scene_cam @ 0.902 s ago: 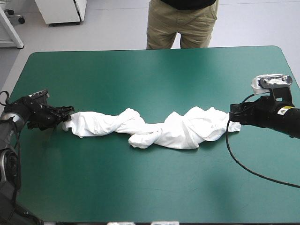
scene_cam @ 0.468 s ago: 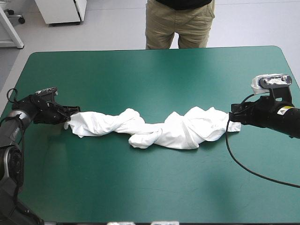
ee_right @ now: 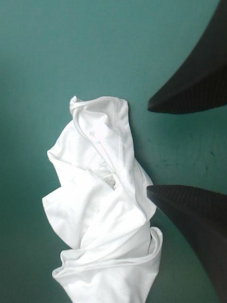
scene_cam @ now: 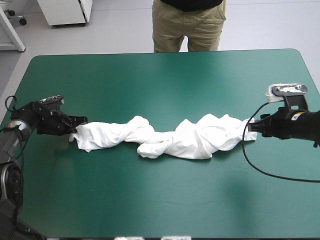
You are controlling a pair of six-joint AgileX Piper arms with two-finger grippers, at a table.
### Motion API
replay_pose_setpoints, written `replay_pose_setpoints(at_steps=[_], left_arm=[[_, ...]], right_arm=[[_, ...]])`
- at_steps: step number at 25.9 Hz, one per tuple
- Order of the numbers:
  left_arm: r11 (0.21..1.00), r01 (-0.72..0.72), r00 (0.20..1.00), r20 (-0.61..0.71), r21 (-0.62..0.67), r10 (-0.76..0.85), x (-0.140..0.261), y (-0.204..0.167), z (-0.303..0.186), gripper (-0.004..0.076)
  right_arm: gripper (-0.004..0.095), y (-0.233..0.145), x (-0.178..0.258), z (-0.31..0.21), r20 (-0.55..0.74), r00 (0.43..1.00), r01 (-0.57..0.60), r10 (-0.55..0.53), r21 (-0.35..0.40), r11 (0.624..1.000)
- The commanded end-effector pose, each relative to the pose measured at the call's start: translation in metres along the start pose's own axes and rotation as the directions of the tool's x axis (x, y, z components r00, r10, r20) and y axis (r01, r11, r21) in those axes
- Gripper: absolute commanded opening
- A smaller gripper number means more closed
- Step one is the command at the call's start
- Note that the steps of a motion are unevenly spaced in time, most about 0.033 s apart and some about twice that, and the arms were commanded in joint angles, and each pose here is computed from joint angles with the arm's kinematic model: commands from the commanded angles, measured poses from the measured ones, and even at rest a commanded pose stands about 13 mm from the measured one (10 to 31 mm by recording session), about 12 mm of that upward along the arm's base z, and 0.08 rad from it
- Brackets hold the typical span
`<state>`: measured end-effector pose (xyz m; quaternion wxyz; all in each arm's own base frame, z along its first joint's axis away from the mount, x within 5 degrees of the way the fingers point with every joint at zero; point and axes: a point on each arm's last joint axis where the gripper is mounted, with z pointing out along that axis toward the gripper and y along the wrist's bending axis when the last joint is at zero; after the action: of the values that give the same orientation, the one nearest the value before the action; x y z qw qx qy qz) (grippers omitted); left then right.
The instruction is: Fold the cloth
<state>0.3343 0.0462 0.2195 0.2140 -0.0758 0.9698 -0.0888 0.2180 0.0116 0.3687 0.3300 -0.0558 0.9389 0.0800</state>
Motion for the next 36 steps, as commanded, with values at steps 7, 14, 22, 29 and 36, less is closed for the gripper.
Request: replay_pose_setpoints(at_steps=[7,14,22,29,36], left_arm=[[0.999,-0.028,0.994,0.103,0.021,0.025,-0.008,-0.012,-0.035,-0.0009],[0.999,-0.020,0.994,0.107,0.029,0.016,-0.008,-0.012,-0.035,-0.0009],[0.999,-0.024,0.993,0.113,0.049,0.018,-0.008,-0.014,-0.035,-0.0009],[0.998,-0.028,0.995,0.099,0.050,0.023,-0.007,-0.014,-0.035,-0.0009],[0.998,-0.032,0.995,0.100,0.049,0.027,-0.007,-0.014,-0.035,-0.0009]], right_arm=[[0.0441,-0.024,-0.007,0.082,-0.129,0.990,-0.059,0.063,0.038,0.998],[0.0441,-0.044,-0.002,0.144,-0.227,0.970,-0.059,0.082,0.108,0.992],[0.0360,-0.050,0.019,0.207,-0.368,0.923,-0.107,0.116,0.046,0.993],[0.0006,-0.047,0.018,0.209,-0.361,0.930,-0.078,0.072,-0.003,0.997],[-0.0017,-0.049,0.015,0.206,-0.335,0.941,-0.055,0.056,0.011,0.998]])
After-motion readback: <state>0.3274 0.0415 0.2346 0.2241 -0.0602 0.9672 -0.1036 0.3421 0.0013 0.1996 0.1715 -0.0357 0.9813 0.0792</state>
